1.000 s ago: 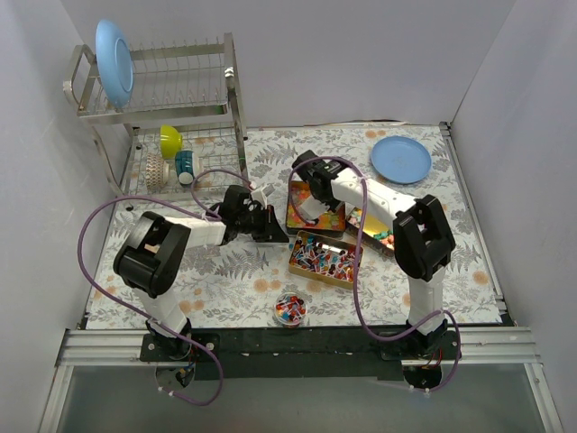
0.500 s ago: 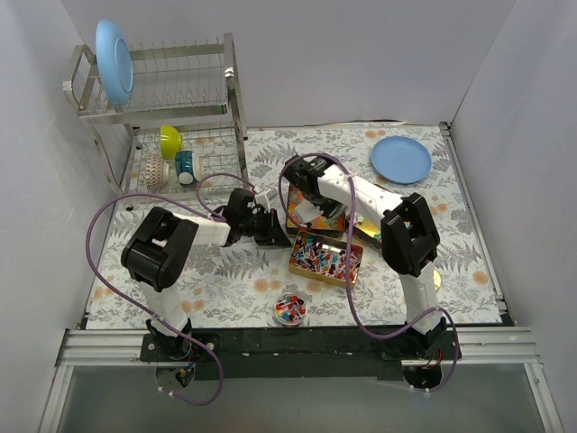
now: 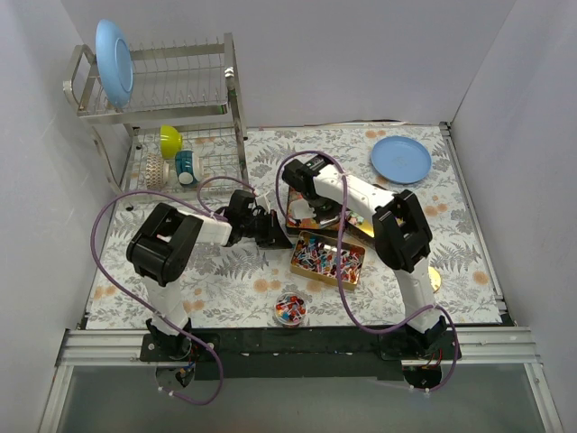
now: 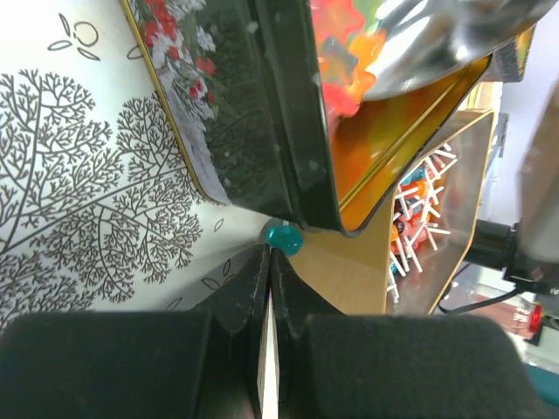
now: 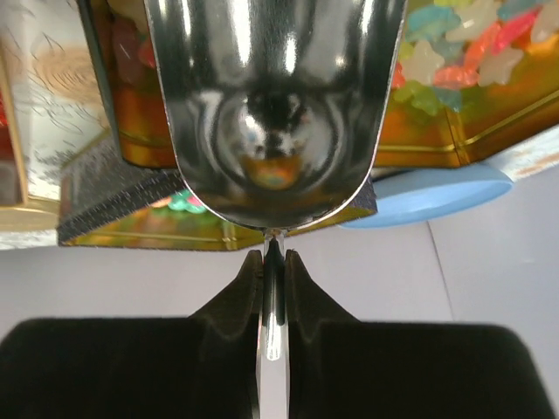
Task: Pack the candies
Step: Adjust the spatula.
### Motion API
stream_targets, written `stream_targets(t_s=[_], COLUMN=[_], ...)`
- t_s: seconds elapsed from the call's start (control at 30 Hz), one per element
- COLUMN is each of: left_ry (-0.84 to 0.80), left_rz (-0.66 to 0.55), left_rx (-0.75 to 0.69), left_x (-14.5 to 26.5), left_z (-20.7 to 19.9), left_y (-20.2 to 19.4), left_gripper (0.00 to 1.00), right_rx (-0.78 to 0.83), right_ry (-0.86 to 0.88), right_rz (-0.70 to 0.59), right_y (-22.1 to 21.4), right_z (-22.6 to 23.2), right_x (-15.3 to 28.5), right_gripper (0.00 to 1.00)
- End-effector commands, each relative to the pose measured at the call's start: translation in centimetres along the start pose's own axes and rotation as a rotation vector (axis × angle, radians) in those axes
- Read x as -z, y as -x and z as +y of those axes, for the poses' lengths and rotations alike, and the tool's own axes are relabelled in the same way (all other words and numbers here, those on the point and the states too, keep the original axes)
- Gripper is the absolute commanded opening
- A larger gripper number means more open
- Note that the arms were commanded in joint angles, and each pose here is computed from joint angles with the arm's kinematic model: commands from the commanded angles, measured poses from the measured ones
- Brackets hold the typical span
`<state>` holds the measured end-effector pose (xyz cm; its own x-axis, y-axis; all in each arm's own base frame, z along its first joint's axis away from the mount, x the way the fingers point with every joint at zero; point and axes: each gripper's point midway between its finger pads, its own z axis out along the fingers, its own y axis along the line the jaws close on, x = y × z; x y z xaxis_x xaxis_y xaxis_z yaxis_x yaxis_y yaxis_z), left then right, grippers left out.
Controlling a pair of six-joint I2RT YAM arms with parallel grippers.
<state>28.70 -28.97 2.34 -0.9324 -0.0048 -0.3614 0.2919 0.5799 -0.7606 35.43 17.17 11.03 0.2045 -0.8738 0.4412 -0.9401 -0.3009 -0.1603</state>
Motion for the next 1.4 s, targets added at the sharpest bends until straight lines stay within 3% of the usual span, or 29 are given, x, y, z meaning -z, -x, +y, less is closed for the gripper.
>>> stream_targets(t_s=[0.0, 0.47, 0.7, 1.03, 1.37], left_ry=[-0.046, -0.058, -0.043, -0.051, -0.09], left_rz=[-0.02, -0.014, -0.021, 0.016, 0.124], left_rx=[0.019, 0.072, 0.07, 0.06, 0.029], left_x=[-0.1, -0.3, 0.6, 2.3, 3.7], left_z=[-0.4, 0.6, 1.0, 0.7, -0.4], left_y=[0.9, 1.3, 2.4, 2.6, 1.3], left_gripper=[0.0, 0.0, 0.0, 0.0, 0.0], right_rx=[-0.062, -0.165, -0.198, -0.214, -0.244], right_ry=[0.101, 0.14, 0.243, 0.262, 0.268], right_rz=[-0.069, -0.197, -0.426, -0.706, -0.798], right_y=[2.0, 6.6, 8.0, 7.5, 6.4], right_z=[1.8, 0.0, 1.4, 1.1, 1.0], right_x=[-1.0, -2.5, -3.0, -2.3, -2.6], right_gripper=[0.01, 0.01, 0.01, 0.01, 0.01])
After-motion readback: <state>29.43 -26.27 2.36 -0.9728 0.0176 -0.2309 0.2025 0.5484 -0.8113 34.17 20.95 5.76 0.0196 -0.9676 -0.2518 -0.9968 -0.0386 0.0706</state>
